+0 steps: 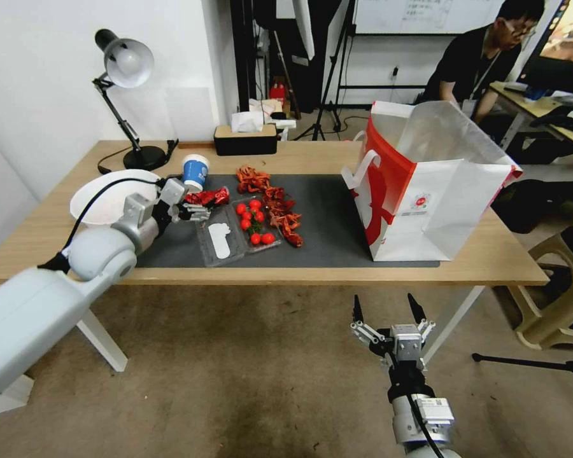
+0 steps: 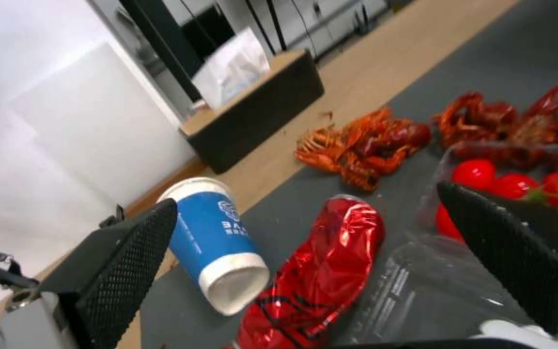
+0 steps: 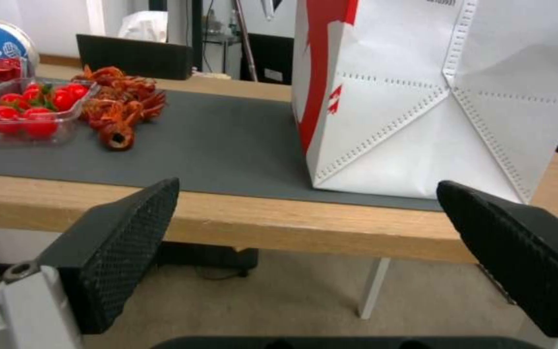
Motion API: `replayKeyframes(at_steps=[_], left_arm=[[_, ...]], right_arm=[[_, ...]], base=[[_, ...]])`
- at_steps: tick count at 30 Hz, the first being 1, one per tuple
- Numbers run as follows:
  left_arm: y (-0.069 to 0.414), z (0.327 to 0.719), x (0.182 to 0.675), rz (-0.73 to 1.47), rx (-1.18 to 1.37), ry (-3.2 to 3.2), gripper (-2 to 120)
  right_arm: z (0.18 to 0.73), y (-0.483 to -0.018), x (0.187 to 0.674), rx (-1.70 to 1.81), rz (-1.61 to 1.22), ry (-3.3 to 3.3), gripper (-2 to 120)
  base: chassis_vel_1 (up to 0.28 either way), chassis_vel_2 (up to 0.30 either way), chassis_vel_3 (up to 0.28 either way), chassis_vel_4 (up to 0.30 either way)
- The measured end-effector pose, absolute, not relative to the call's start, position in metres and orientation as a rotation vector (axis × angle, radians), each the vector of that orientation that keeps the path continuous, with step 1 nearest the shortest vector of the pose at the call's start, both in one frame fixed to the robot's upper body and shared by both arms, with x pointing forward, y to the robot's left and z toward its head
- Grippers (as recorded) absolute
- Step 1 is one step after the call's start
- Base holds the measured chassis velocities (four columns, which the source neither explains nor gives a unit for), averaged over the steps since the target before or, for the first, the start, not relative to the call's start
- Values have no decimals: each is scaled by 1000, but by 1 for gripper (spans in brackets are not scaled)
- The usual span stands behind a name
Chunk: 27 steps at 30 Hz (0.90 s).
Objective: Pick up the trash from the table and place it into the takeout bag.
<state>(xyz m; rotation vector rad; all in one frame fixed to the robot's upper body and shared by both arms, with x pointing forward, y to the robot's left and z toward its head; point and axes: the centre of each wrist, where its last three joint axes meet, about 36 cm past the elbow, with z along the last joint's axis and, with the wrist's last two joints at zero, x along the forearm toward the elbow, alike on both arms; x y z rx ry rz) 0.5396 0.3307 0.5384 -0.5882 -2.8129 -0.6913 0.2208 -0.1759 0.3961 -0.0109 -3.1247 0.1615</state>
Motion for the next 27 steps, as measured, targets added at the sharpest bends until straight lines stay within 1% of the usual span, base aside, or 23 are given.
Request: replayKeyframes(at_steps=[3,4,6,8,12,20,24,27], left_arm=[[327,545,553,-757,-588,-2763,100],[322,550,563,-825,-590,-2714,100],[322,551,564,-832,-591,-2708,100],[309,555,578,-949,-626,-2611,100],[300,557,588,-1031,-661,-2542,100],[299,562,620,-1098,-648,-2468,98],[307,564,627,-1118,-645,-2435,95],[312,563,625,-1125,-665,-2414,89]], right_arm=[[396,-176,221,-14,163,-3126,100],[396,-177,221,-16,163,-3127,100],[396,-177,221,-16,163,-3127,100],[396,-178,222,-22,162,-3129,100],[396,-178,222,-26,163,-3129,100],[395,-181,226,-34,161,-3132,100],[394,-181,228,-38,157,-3134,100],[393,-182,230,-40,155,-3134,100]], base=[[0,0,0,0],[0,0,0,0],[0,0,0,0],[0,0,0,0],[0,0,0,0],[0,0,0,0],[0,0,0,0],[0,0,0,0]])
